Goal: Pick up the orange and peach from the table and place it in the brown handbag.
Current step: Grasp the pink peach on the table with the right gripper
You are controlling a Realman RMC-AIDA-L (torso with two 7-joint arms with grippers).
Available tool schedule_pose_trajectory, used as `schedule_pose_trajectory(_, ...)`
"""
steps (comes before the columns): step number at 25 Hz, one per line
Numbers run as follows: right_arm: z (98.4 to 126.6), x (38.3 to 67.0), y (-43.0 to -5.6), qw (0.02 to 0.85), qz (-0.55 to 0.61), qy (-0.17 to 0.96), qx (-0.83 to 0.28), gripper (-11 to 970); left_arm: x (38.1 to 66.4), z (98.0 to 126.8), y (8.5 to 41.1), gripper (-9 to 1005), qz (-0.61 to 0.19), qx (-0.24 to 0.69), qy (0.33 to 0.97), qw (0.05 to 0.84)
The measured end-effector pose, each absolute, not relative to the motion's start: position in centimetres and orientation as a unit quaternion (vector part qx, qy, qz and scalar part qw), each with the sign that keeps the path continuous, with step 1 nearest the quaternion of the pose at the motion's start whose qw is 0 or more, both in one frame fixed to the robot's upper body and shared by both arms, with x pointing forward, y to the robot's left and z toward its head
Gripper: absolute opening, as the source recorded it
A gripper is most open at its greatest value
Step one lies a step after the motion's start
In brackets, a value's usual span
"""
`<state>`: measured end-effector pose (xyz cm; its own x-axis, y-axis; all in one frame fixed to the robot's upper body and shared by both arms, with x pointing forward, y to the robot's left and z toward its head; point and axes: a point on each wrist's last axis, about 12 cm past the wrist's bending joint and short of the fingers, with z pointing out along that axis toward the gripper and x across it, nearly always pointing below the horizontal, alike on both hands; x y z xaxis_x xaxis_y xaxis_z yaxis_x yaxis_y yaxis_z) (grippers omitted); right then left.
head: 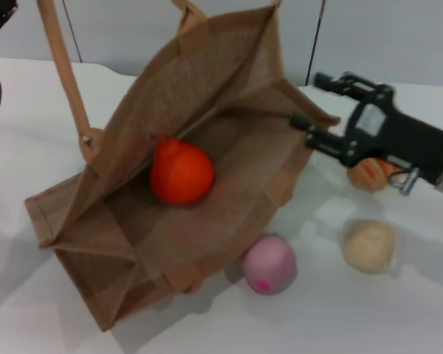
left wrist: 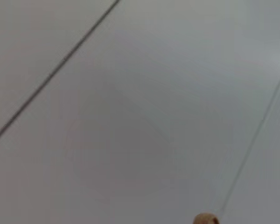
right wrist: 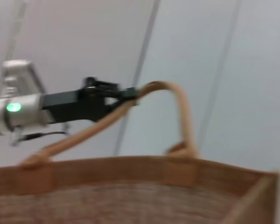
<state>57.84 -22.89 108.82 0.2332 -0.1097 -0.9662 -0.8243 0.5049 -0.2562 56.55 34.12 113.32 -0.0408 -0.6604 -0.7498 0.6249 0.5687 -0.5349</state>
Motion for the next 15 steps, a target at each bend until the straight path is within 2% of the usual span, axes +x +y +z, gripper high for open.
schedule_pose_trajectory(8,108.1,58.3,-26.4,0.661,0.222,0.621,-0.358,664,56.8,112.4,34.4,114,-0.436,-0.036,0.573,0.693)
schedule_pose_trajectory(15,107.7,58.5,-27.8,0.641,0.209,0.654,-0.343,664,56.5,111.5,35.6,113,-0.401,-0.073,0.583,0.703)
